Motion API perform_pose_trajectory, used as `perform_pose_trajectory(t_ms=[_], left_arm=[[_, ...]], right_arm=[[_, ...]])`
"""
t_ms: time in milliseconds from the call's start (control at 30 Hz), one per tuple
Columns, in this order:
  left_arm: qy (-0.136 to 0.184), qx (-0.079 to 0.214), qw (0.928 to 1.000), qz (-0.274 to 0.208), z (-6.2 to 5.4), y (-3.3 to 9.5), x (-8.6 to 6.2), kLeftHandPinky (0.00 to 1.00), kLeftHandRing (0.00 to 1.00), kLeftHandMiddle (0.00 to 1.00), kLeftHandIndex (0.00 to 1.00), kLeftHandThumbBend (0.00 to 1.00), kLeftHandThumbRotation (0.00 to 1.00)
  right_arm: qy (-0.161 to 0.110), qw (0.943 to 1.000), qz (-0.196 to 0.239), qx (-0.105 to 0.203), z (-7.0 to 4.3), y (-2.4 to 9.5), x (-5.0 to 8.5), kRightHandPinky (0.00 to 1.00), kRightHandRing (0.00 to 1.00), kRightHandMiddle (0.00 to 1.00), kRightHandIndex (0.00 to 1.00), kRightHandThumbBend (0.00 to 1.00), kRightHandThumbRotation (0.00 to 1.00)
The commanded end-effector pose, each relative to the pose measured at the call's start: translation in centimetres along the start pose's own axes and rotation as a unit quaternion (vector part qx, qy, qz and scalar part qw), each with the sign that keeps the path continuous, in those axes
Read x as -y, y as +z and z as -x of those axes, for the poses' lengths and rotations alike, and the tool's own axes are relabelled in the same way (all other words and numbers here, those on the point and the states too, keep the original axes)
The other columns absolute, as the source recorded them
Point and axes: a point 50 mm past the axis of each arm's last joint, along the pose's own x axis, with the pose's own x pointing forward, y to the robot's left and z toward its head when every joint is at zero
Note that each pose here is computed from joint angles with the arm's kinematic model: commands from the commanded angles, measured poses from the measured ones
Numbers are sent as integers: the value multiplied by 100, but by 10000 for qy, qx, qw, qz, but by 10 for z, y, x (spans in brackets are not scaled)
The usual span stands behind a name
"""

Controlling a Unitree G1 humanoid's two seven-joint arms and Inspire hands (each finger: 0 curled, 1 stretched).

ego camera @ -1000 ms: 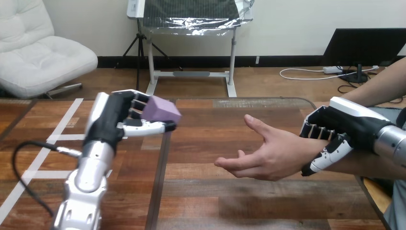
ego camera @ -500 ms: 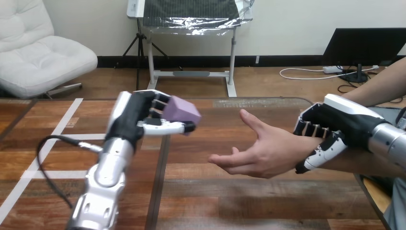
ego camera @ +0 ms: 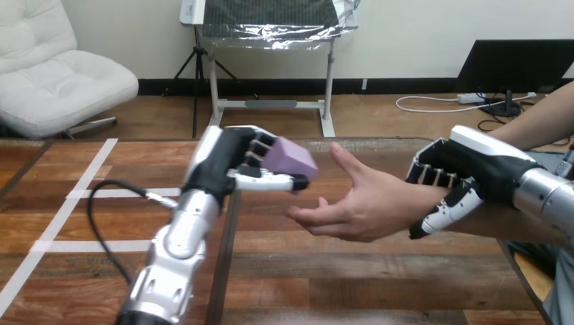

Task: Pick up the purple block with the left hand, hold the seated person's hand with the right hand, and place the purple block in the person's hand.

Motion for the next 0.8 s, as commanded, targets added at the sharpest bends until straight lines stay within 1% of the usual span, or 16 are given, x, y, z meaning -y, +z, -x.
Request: perform_pose_trajectory(t_ms=[0,200,433,700,767], left_arm=[[-122,596,9980,-159,-15,38,5,39,45,47,47,67,0],[-341,625,9974,-135,-17,42,17,36,43,47,48,66,0],[-516,720,9960,-113,-18,47,31,37,44,47,48,66,0],[-653,677,9955,-61,-19,50,44,37,44,47,48,67,0],[-713,661,9952,-118,-19,51,48,37,43,47,48,67,0]], right_arm=[[-59,9999,-120,47,0,4,3,32,40,46,50,88,7],[-80,9999,-102,78,0,8,4,33,41,47,50,87,7],[-94,9998,-130,104,0,13,5,32,40,47,51,87,8],[-133,9996,-175,192,1,17,6,34,41,48,51,88,7],[-156,9994,-183,230,1,18,6,34,41,47,51,88,7]])
